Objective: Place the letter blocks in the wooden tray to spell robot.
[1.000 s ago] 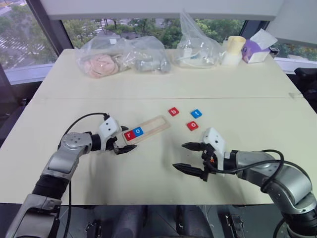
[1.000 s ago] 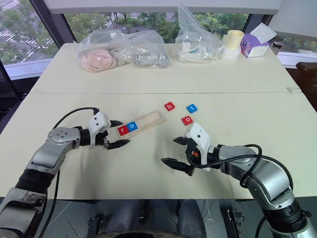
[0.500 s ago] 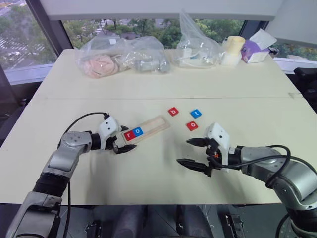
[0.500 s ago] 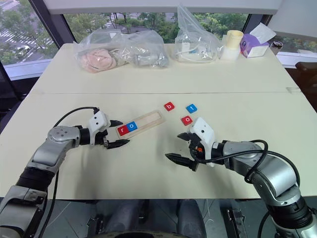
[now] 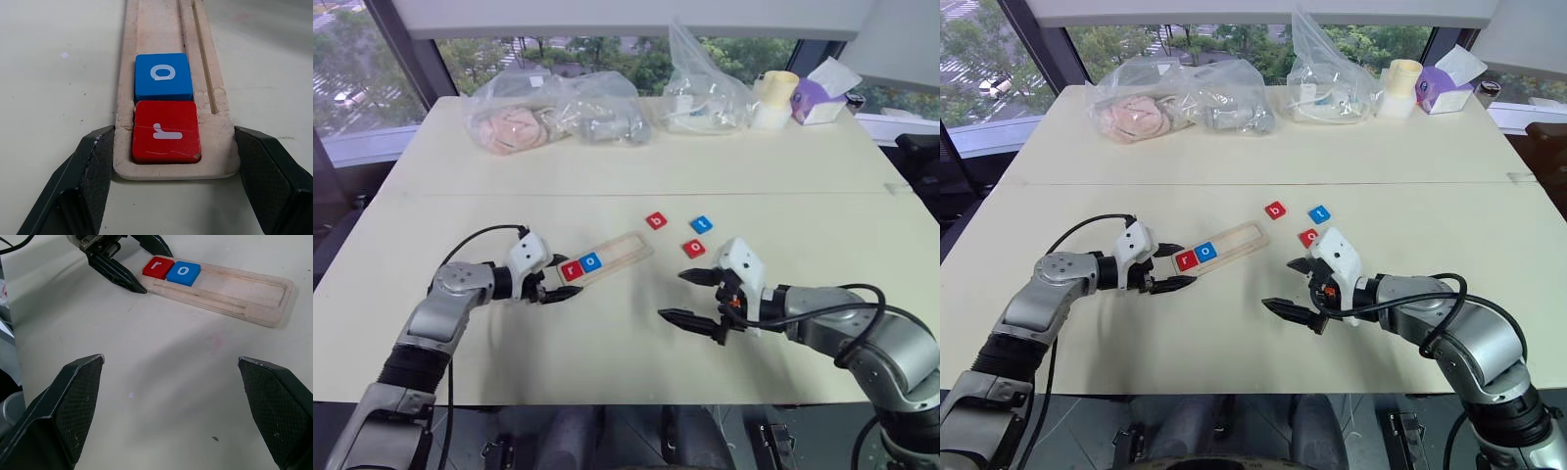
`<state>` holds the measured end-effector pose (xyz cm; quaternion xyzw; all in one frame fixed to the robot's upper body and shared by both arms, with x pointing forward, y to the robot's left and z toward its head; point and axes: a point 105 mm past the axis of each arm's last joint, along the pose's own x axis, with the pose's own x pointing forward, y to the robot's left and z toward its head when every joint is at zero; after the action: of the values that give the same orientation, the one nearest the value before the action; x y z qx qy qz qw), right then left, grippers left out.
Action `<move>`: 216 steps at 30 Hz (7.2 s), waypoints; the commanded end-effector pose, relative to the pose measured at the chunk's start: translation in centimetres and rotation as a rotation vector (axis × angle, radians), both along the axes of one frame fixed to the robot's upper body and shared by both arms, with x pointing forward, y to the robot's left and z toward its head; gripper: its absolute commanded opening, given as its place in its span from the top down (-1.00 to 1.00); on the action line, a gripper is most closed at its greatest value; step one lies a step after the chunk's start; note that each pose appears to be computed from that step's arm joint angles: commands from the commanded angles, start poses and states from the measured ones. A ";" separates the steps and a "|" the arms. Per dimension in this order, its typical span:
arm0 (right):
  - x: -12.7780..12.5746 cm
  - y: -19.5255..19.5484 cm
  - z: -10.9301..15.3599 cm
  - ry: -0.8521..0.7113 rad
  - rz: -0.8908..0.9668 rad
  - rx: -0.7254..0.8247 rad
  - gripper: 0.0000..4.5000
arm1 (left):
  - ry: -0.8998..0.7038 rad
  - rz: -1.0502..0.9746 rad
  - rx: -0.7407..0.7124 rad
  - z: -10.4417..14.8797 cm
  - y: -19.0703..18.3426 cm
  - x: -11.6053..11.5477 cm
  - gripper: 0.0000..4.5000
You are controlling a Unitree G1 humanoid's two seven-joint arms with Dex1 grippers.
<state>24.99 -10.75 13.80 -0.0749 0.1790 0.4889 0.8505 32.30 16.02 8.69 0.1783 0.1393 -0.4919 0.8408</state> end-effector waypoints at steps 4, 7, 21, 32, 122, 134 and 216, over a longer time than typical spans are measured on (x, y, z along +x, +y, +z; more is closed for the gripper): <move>0.0 -2.3 1.3 -0.021 -0.050 0.019 -1.00 | 0.027 -0.240 -0.002 1.9 -1.0 -2.7 -0.39; 0.0 -4.5 0.5 0.006 -0.120 0.002 -1.00 | -0.004 -0.387 0.117 2.2 -1.1 -3.4 -0.39; -1.0 -4.5 -1.4 0.016 -0.185 0.007 -1.00 | -0.099 -0.468 0.183 1.0 -2.3 0.9 -0.39; -0.6 -4.5 -0.8 -0.007 -0.184 0.000 -1.00 | -0.116 -0.405 0.171 1.4 -1.0 1.5 -0.99; 0.2 -4.6 1.2 -0.137 -0.125 -0.018 -0.98 | 0.056 -0.318 -0.117 8.1 -3.9 -7.8 -1.00; 4.2 -9.5 -3.5 -0.169 0.117 -0.209 -0.98 | 0.100 -0.317 -0.008 7.9 -2.8 -9.3 -1.00; 6.9 8.4 -2.9 -0.239 0.477 -0.213 -0.82 | 0.049 0.048 -0.010 6.0 2.2 -7.1 -1.00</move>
<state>32.28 -3.11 9.93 -0.2623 0.1268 0.6327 0.7175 25.24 18.49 14.40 0.1510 0.1720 -0.4714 0.8517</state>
